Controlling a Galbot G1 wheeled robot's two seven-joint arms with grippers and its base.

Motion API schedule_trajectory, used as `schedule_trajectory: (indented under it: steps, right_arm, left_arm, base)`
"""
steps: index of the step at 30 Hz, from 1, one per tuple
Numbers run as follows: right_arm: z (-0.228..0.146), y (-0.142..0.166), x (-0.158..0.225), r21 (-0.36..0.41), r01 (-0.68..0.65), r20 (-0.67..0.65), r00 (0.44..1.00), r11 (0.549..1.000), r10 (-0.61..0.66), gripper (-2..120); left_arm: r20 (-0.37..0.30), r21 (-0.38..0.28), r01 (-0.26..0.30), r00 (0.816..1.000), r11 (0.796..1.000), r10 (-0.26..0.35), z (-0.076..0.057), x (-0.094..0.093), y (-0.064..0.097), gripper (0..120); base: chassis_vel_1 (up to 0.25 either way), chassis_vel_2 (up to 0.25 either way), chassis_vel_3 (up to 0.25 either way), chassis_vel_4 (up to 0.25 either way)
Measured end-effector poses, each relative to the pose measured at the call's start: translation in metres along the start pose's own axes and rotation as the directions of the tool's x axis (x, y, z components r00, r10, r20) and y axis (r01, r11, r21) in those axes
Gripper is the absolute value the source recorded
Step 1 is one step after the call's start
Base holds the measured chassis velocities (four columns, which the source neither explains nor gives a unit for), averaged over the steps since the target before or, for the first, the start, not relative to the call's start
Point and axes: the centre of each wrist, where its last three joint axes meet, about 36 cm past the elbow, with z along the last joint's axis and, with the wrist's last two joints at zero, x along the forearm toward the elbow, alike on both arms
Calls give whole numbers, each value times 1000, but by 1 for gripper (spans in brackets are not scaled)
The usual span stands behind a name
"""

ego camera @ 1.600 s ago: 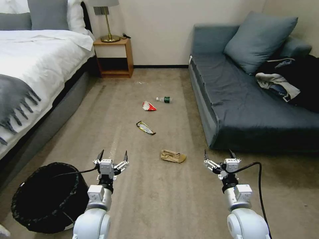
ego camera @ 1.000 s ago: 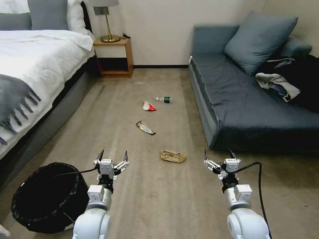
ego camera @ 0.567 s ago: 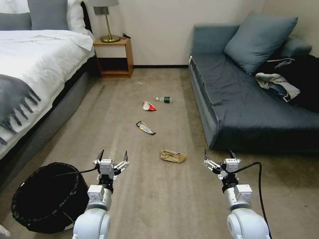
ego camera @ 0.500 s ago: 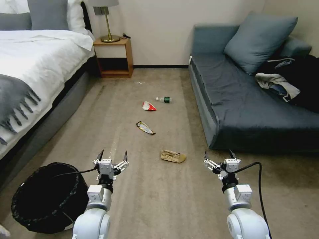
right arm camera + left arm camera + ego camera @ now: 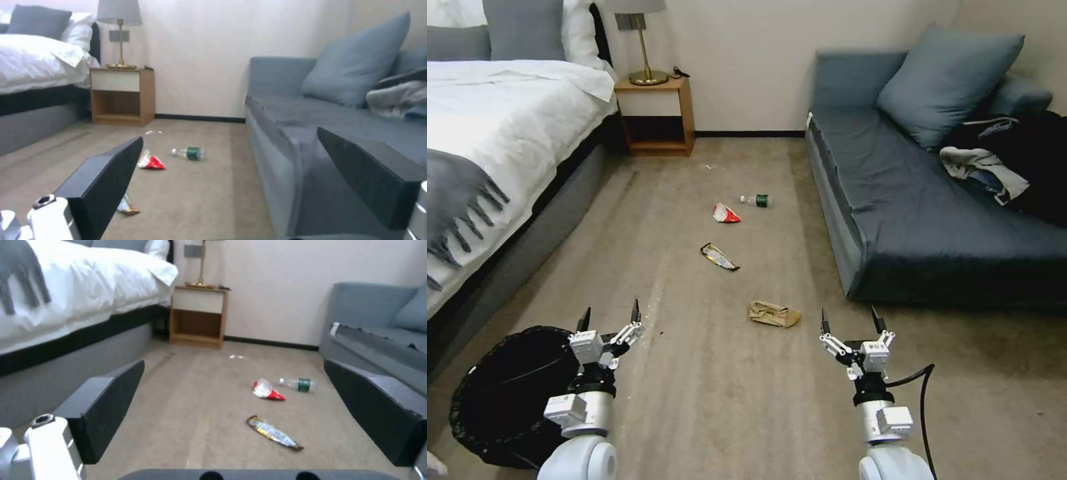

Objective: Pick up the trash bin, then pick up the garbage on the floor and place it into the trash bin.

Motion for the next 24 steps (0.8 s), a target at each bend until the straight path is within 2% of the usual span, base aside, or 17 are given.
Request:
schedule_trajectory:
  steps: [2,4,7,9,10,11,12,13,14,15,16,19,20,24]
  right_arm:
    - [-1,-9,-3,44,-1,8,1000,999,1,100]
    - [-1,-12,-4,57,4,10,1000,998,-4,100]
    - [-2,-24,-5,96,25,23,999,995,-27,100]
    - [-5,-44,-7,175,74,52,995,982,-84,100]
    - [-6,-48,-8,189,88,60,993,978,-101,100]
    - [-6,-48,-8,189,88,60,993,978,-101,100]
    - [-8,-54,-9,211,116,79,988,971,-135,100]
    - [-10,-62,-10,244,159,109,976,957,-190,100]
    - [-11,-65,-11,263,187,125,966,947,-225,100]
    - [-11,-65,-11,265,196,133,962,944,-237,100]
    - [-11,-65,-11,265,196,133,962,944,-237,100]
    - [-8,-63,-8,254,200,142,960,946,-241,100]
    - [-8,-63,-8,254,200,142,960,946,-241,100]
    - [-5,-64,-8,247,200,144,960,948,-240,100]
  left_arm:
    - [1,-24,-7,1000,1000,7,-1,-2,1,100]
    - [-2,-31,-6,1000,999,5,-2,-3,2,100]
    - [-19,-47,23,1000,999,-24,-4,-5,3,100]
    - [-77,-63,161,983,985,-166,-16,-4,5,100]
    - [-94,-63,194,976,979,-199,-18,-3,5,100]
    - [-94,-63,194,976,979,-199,-18,-3,5,100]
    - [-137,-60,267,952,962,-273,-22,-1,7,100]
    - [-204,-45,385,900,922,-386,-33,3,11,100]
    - [-256,-38,472,847,881,-465,-41,6,16,100]
    - [-303,-46,525,803,850,-513,-46,7,19,100]
    - [-303,-46,525,803,850,-513,-46,7,19,100]
    - [-402,-74,619,699,782,-591,-56,3,26,100]
    - [-402,-74,619,699,782,-591,-56,3,26,100]
    - [-483,-122,717,561,686,-672,-56,-7,39,100]
  base:
    - [0,0,0,0]
    - [0,0,0,0]
    - [0,0,0,0]
    - [0,0,0,0]
    - [0,0,0,0]
    - [0,0,0,0]
    - [0,0,0,0]
    - [0,0,0,0]
    - [0,0,0,0]
    - [0,0,0,0]
    - [0,0,0,0]
    - [0,0,0,0]
    - [0,0,0,0]
    - [0,0,0,0]
